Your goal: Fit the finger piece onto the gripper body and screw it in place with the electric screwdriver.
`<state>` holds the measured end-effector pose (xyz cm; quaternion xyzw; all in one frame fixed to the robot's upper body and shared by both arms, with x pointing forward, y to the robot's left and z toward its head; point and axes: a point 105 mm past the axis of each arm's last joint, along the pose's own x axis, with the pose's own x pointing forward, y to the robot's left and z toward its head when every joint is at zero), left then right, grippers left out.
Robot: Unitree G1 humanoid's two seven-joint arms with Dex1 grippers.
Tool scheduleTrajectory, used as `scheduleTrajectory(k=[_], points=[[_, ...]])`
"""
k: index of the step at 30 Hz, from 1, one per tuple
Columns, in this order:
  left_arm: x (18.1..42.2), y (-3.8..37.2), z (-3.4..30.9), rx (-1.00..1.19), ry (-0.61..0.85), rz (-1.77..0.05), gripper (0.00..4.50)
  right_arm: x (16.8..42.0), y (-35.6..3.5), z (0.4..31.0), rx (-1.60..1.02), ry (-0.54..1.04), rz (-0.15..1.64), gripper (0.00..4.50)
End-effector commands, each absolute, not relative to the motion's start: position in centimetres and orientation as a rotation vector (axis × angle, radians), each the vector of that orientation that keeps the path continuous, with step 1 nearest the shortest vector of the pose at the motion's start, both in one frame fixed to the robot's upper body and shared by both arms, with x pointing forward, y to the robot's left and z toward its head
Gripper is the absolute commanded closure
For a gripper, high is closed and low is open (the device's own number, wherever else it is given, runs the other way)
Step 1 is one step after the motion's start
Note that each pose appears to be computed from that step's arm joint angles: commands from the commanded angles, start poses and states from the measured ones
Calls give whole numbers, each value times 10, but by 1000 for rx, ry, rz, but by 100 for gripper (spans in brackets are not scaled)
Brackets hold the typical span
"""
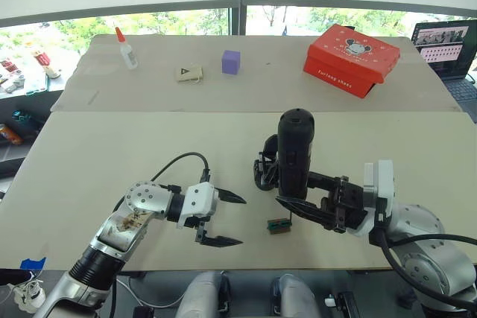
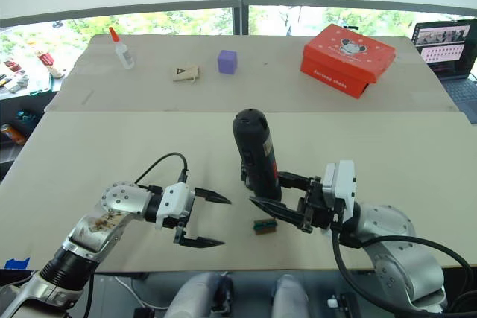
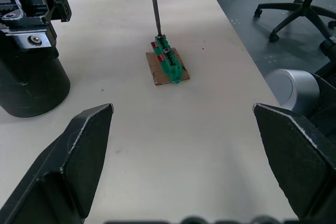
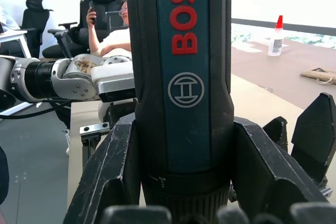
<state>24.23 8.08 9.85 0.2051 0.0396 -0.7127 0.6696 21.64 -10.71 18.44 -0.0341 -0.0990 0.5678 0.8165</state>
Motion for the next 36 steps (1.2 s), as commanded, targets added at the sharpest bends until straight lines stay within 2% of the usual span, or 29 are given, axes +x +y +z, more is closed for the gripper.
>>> scheduleTrajectory(k=[1, 36], points=[[244, 81, 108, 483, 40, -1604, 0, 212, -104, 200, -92, -302, 1228, 256], [244, 84, 106, 494, 41, -1603, 0, 209, -105, 196, -100, -294, 1228, 256]])
